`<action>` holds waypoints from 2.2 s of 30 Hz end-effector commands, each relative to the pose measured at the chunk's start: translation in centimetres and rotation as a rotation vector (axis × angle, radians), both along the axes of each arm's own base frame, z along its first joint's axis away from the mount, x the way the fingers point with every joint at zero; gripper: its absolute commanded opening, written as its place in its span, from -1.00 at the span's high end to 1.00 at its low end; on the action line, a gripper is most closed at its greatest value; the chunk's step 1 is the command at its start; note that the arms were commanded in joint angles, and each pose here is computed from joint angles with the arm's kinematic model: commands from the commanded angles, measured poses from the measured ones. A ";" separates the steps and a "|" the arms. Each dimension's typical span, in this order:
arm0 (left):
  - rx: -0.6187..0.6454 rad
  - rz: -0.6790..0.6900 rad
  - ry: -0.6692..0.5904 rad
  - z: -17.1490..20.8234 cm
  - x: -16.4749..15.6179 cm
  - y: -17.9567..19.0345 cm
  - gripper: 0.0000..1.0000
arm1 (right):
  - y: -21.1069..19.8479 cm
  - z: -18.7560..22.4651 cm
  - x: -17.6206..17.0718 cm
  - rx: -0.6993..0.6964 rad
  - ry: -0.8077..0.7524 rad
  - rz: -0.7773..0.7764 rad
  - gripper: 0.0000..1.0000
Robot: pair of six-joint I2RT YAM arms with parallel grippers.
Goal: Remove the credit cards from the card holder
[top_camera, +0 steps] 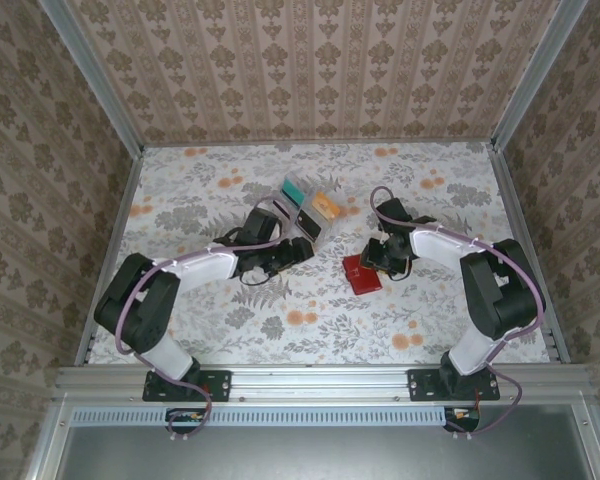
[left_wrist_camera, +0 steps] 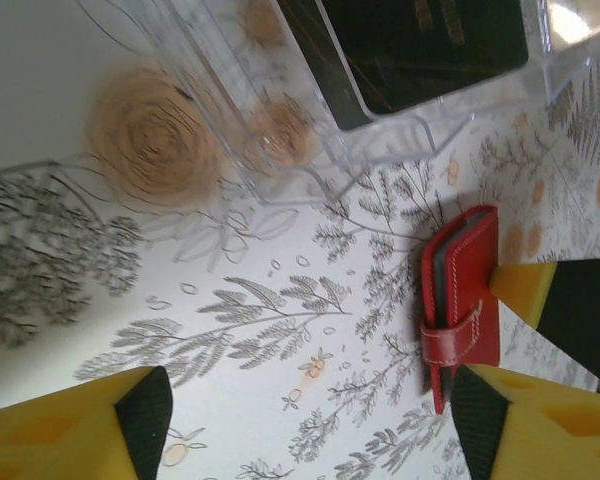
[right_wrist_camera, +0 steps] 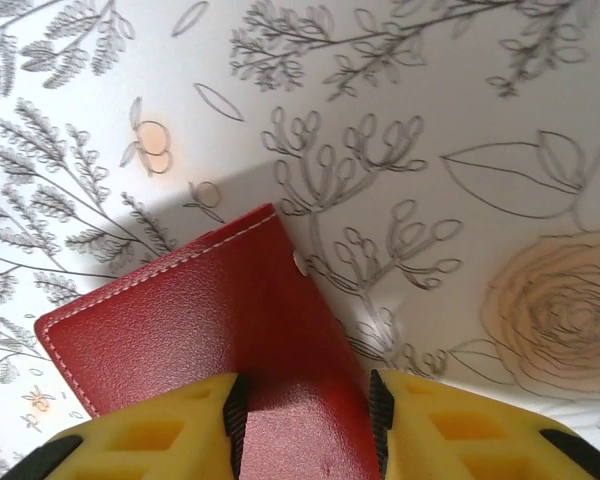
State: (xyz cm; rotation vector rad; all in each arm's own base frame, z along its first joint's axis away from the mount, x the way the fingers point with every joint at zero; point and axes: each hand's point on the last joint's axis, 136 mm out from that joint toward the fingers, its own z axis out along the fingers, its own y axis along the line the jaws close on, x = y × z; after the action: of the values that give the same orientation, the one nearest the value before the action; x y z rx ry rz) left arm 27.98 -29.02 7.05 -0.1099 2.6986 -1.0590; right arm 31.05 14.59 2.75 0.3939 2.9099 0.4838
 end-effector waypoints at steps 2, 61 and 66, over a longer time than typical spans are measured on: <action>-0.065 -0.023 0.022 1.0 -0.2 -1.5 -0.48 | 2.6 -1.0 -1.2 0.115 0.046 0.001 0.20; 0.089 -0.100 0.080 -0.8 -3.4 1.7 0.69 | 9.4 3.9 0.5 0.159 -0.170 0.144 -0.20; 0.417 -0.148 0.086 0.2 -4.6 6.7 0.70 | 8.4 4.8 1.4 0.127 -0.231 0.119 -0.40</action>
State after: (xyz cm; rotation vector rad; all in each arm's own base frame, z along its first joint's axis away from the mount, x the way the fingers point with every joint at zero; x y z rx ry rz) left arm 24.68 -26.71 6.65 0.0036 2.8845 -0.8673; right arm 31.70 24.13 6.67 0.1788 2.7350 0.7736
